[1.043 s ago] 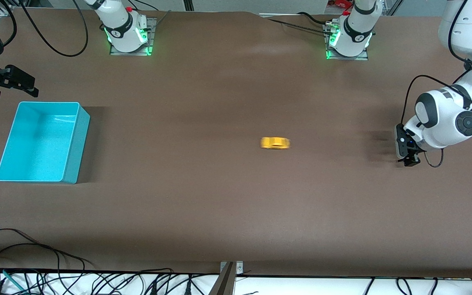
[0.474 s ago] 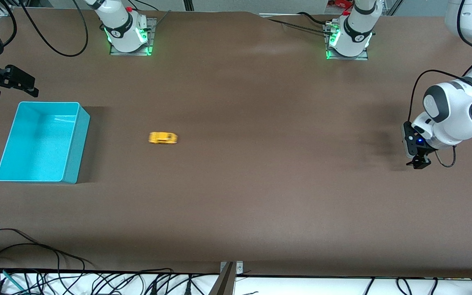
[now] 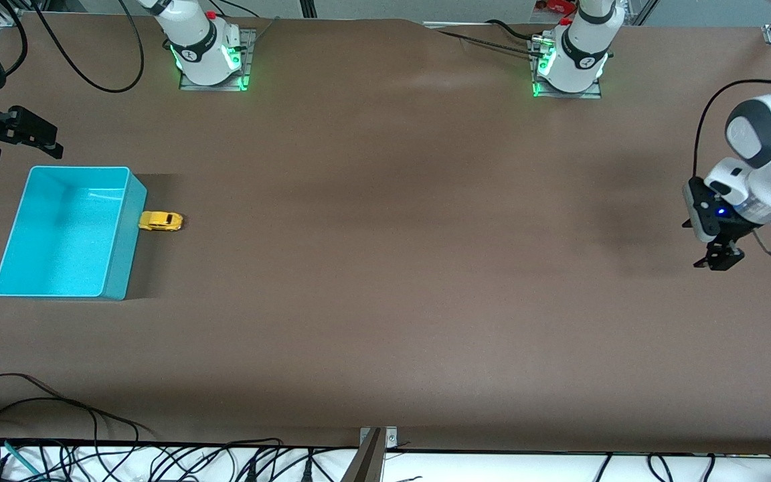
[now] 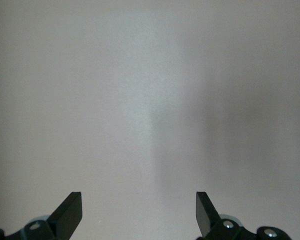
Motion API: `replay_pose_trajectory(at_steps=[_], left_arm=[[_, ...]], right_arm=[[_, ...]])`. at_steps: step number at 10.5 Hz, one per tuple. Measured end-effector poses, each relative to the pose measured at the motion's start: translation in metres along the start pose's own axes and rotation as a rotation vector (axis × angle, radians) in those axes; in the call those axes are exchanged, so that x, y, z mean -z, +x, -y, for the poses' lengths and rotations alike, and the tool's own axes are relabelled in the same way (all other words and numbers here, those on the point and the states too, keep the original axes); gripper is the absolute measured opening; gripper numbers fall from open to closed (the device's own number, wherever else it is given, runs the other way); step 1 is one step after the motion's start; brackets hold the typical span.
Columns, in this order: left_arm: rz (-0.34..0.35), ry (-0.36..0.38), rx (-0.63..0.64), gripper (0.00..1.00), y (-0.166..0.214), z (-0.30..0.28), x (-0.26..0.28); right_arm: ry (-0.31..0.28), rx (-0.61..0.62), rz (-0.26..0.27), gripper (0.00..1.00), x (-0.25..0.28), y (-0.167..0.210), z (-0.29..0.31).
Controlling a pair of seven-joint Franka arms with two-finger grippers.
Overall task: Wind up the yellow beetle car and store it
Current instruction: 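Open the left gripper, releasing the car to roll toward the teal box, then reach the right gripper to the car while the left gripper withdraws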
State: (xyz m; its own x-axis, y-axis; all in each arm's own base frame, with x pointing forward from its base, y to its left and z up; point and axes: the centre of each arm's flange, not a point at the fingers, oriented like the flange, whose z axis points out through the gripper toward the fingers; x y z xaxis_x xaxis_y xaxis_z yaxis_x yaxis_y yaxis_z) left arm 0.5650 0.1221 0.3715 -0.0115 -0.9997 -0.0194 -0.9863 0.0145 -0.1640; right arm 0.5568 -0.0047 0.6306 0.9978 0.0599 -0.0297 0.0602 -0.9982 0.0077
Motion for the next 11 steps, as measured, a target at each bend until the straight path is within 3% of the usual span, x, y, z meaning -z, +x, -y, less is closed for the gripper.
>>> replay_pose_trajectory(at_steps=[2,5,7,9,11], left_arm=[[-0.003,0.032,-0.014,1.00,0.008,0.003,0.023],[-0.025,0.057,0.030,1.00,0.020,0.007,0.062],[-0.050,0.010,0.222,1.00,0.020,0.006,0.093],[-0.062,-0.053,0.457,1.00,0.023,0.003,0.124],[-0.057,-0.121,0.673,1.00,0.032,0.000,0.155]], right_arm=[[0.000,-0.002,0.000,1.00,0.000,0.000,0.000],[0.000,-0.121,0.013,1.00,-0.007,0.003,0.001],[-0.003,-0.262,0.056,1.00,-0.029,0.012,0.002],[-0.017,-0.401,0.131,1.00,-0.073,0.028,0.004],[-0.029,-0.522,0.157,1.00,-0.126,0.040,0.004]])
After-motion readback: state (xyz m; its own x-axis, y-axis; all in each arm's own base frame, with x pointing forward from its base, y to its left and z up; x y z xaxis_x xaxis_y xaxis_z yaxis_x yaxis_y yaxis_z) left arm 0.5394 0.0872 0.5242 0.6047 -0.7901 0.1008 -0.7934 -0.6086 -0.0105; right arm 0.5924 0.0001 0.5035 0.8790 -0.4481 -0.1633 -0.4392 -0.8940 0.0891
